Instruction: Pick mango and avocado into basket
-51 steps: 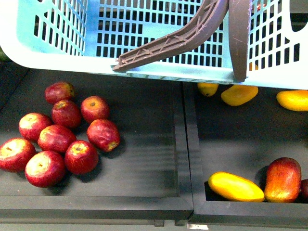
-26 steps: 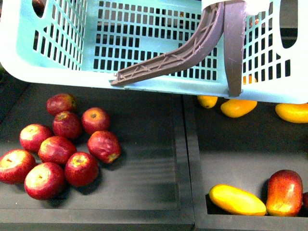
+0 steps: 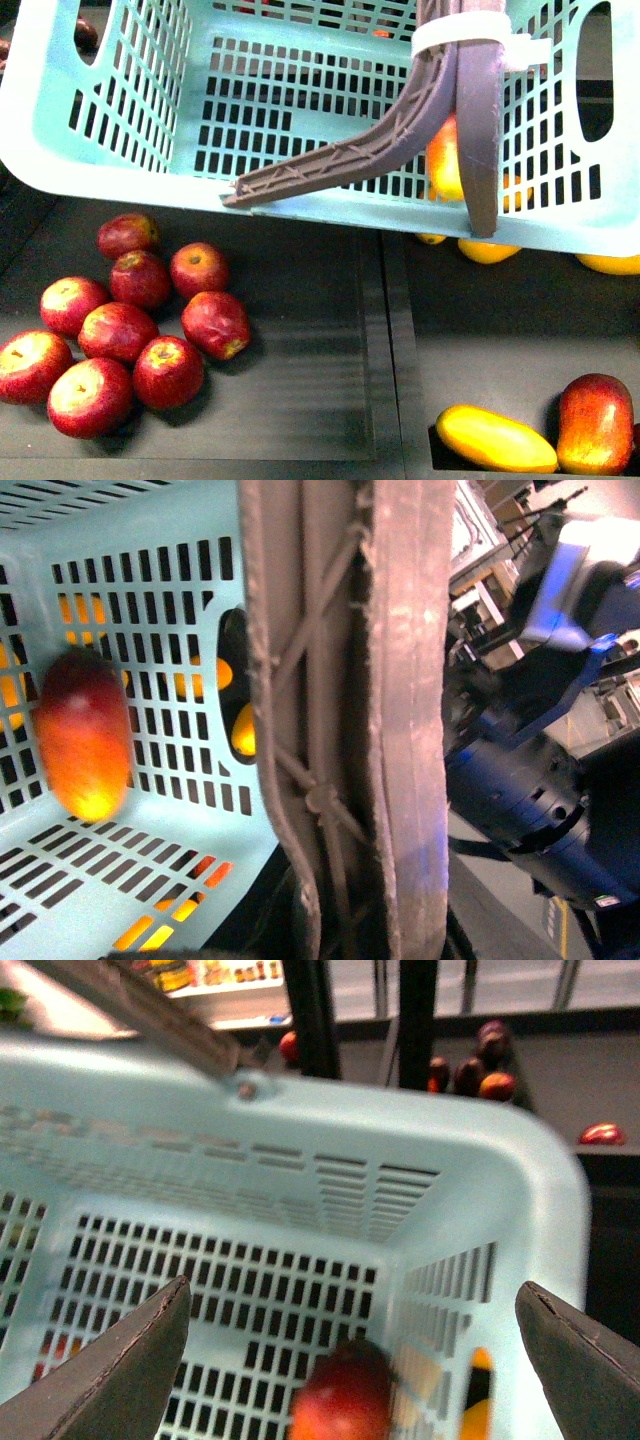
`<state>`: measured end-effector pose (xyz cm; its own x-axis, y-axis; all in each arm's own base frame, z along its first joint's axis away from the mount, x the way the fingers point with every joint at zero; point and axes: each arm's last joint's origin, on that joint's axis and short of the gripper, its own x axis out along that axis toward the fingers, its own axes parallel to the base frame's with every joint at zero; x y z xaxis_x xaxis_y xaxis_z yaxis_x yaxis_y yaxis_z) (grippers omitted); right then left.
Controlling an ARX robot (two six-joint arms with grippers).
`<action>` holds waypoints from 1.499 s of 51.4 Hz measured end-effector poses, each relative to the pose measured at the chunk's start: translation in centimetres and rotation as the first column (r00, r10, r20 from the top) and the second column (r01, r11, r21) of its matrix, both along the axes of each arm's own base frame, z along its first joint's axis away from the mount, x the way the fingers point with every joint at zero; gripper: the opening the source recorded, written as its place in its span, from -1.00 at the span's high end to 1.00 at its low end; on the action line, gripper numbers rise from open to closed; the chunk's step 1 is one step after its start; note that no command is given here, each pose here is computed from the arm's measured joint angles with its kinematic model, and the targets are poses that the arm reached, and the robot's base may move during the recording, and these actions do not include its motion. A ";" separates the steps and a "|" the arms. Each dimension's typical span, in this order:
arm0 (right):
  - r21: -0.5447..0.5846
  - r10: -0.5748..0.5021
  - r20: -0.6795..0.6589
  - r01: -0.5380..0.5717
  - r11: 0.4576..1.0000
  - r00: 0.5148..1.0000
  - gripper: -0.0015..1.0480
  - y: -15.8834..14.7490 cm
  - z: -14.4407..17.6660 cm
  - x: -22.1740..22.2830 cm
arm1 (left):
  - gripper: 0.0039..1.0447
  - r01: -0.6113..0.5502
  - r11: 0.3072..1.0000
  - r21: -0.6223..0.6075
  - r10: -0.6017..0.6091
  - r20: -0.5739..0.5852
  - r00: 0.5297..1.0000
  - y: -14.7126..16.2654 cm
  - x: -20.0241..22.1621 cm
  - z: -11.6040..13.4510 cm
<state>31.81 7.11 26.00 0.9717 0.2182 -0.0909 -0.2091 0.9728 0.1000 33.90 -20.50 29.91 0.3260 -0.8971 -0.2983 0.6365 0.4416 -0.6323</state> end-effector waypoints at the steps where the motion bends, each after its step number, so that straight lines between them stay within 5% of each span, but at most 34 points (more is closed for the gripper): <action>1: -0.003 -0.014 0.015 0.014 1.000 1.000 -0.83 -0.1 0.4 -0.3 | 0.68 -0.001 1.000 -0.001 0.001 -0.002 1.000 0.0 0.0 0.0; 14: -0.017 -0.316 0.031 0.317 0.948 0.948 -0.81 -3.3 2.1 -8.6 | 0.68 -0.008 1.000 0.006 0.008 0.003 1.000 0.0 0.1 -0.1; 20: -0.040 -0.203 0.113 0.209 0.977 0.973 -0.42 -3.7 -1.0 -12.4 | 0.68 -0.003 1.000 0.004 0.003 -0.001 1.000 0.0 0.1 -0.1; 44: -0.074 -0.207 0.104 0.215 0.974 0.973 0.94 -5.8 -5.9 -16.3 | 0.68 -0.005 1.000 0.004 0.005 -0.001 1.000 0.0 0.1 -0.1; 77: -0.077 -0.209 0.102 0.217 0.973 0.973 0.96 -7.1 -8.6 -19.5 | 0.68 -0.005 1.000 0.004 0.005 -0.002 1.000 0.0 0.1 -0.1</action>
